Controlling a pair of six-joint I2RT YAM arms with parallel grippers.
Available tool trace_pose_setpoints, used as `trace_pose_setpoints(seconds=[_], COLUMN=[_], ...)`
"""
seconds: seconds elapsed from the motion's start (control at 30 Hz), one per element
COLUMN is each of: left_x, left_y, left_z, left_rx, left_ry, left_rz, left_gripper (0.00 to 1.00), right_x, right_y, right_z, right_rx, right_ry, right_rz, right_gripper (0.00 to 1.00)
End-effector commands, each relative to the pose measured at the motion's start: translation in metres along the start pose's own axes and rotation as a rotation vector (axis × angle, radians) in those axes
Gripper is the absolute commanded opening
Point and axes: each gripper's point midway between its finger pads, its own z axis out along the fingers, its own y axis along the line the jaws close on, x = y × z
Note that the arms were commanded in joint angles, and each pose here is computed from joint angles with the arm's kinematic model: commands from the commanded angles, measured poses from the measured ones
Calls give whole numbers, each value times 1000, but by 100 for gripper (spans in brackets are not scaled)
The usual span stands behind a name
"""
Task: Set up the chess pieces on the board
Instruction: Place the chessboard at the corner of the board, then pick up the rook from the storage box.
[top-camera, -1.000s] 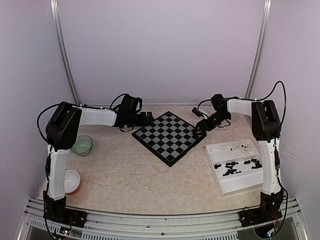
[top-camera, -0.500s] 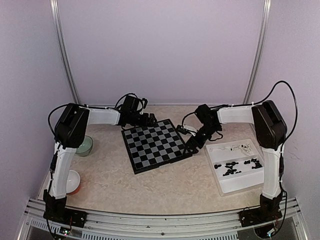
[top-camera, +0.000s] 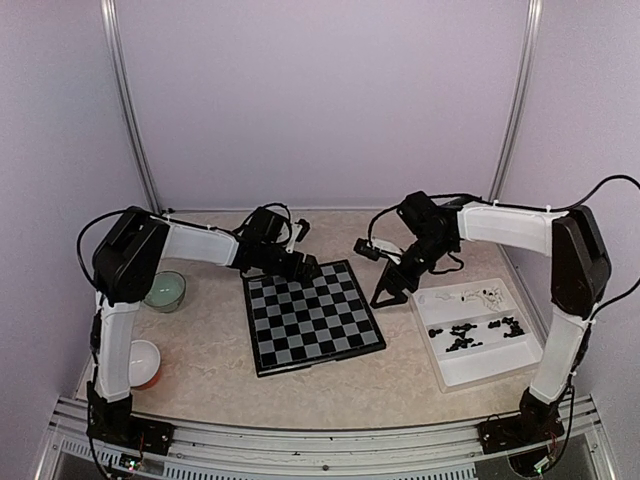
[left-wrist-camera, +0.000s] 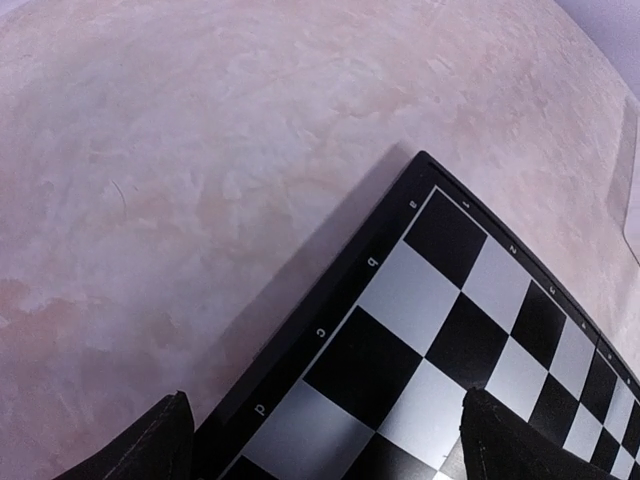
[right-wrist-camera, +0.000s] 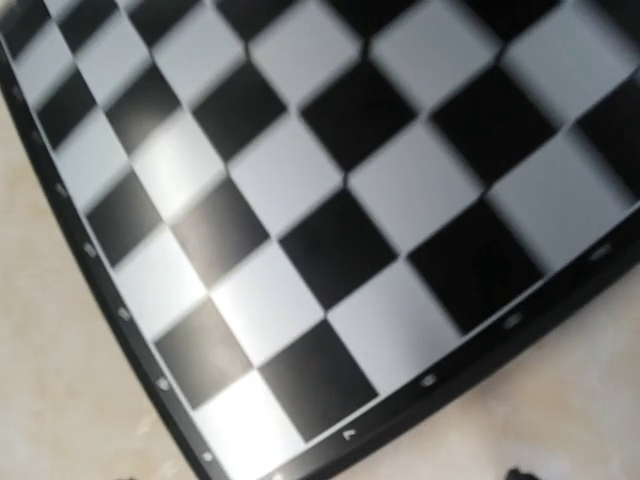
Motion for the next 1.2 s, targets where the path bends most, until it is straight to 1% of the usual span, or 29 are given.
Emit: trace_pose_setpoints(seconds=[0.0, 0.07, 0.13, 0.23, 0.33, 0.43, 0.47, 0.53, 0.57, 0.6, 0.67, 0.73, 0.77, 0.87, 0.93, 1.0, 1.17], left_x=[45, 58, 59, 47, 24, -11, -27, -44, -55, -58, -67, -68, -67, -67, -66, -65, -58], left_y=[-31, -38, -45, -51, -50, -62, -69, -79, -84, -87, -97, -109, -115, -137, -151, -165, -187], left_z=[-13, -18, -22, -21, -24, -48, -65, -88, -103, -110, -128, -136, -139, -148, -149, -149, -134], left_rx=[47, 52, 60, 47, 17, 16, 24, 27, 29, 29, 48, 71, 75, 96, 126, 160, 221], left_ry=[123, 129, 115, 85, 62, -21, -71, -135, -175, -192, -225, -238, -243, -260, -259, -258, -218], left_rz=[18, 6, 22, 49, 50, 60, 68, 71, 71, 65, 60, 69, 79, 115, 141, 172, 184], left_gripper=[90, 90, 90, 90, 89, 89, 89, 89, 89, 89, 88, 87, 86, 86, 86, 86, 85], right_x=[-5, -8, -4, 7, 14, 21, 26, 42, 48, 57, 77, 105, 119, 161, 182, 196, 206], right_y=[26, 34, 41, 36, 19, -6, -19, -42, -44, -48, -51, -50, -51, -49, -43, -37, -41], right_z=[-38, -48, -53, -61, -83, -124, -141, -176, -194, -202, -217, -215, -212, -195, -183, -171, -158], right_rx=[8, 7, -1, 49, 126, 236, 301, 422, 476, 511, 575, 582, 583, 522, 453, 407, 396], right_ry=[-47, -72, -78, -61, -85, -148, -173, -225, -253, -260, -263, -228, -198, -98, -54, -22, -11], right_rz=[-74, -97, -117, -126, -100, -39, -6, 54, 56, 71, 100, 139, 157, 235, 280, 305, 312], right_gripper=[79, 80, 79, 79, 78, 79, 79, 78, 77, 74, 72, 69, 66, 48, 39, 36, 37])
